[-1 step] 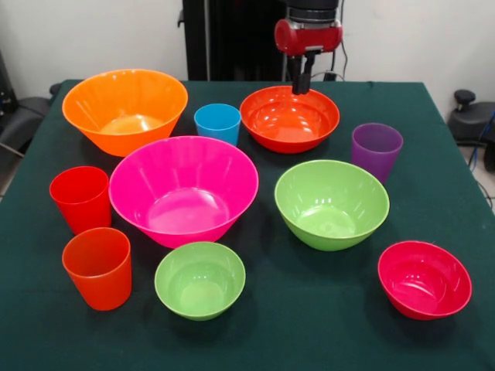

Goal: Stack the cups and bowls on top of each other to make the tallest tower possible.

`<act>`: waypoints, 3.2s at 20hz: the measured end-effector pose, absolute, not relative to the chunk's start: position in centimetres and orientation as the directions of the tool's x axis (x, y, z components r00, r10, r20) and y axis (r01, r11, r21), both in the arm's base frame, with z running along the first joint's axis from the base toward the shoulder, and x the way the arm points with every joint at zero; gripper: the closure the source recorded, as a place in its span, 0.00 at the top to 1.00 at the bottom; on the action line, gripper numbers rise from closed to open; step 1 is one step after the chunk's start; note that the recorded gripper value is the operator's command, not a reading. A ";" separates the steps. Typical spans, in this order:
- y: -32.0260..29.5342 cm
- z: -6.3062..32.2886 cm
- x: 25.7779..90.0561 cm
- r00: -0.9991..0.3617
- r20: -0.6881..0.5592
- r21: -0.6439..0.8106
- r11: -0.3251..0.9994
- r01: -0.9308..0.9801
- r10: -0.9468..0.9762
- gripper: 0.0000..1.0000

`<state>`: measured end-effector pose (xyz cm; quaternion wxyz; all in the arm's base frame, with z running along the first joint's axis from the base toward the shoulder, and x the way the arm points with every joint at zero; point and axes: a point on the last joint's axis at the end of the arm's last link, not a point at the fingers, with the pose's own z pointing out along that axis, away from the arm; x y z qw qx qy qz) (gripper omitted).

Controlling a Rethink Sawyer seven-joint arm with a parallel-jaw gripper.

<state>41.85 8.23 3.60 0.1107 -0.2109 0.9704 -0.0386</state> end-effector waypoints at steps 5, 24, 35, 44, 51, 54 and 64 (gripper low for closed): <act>8.0 3.6 41.8 -0.889 -0.197 -0.125 0.909 -0.396 -0.414 0.00; 8.0 3.9 42.1 -0.888 -0.204 -0.129 0.910 -0.393 -0.413 1.00; 7.7 3.6 41.8 -0.892 -0.193 -0.129 0.912 -0.389 -0.408 1.00; 3.0 2.7 39.9 -0.923 -0.134 -0.152 0.927 -0.342 -0.362 1.00; -1.6 2.4 38.2 -0.931 -0.127 -0.173 0.932 -0.318 -0.341 1.00; -3.3 2.4 37.5 -0.933 -0.133 -0.179 0.934 -0.310 -0.336 1.00; -4.5 0.9 37.1 -0.922 -0.151 -0.198 0.924 -0.326 -0.357 1.00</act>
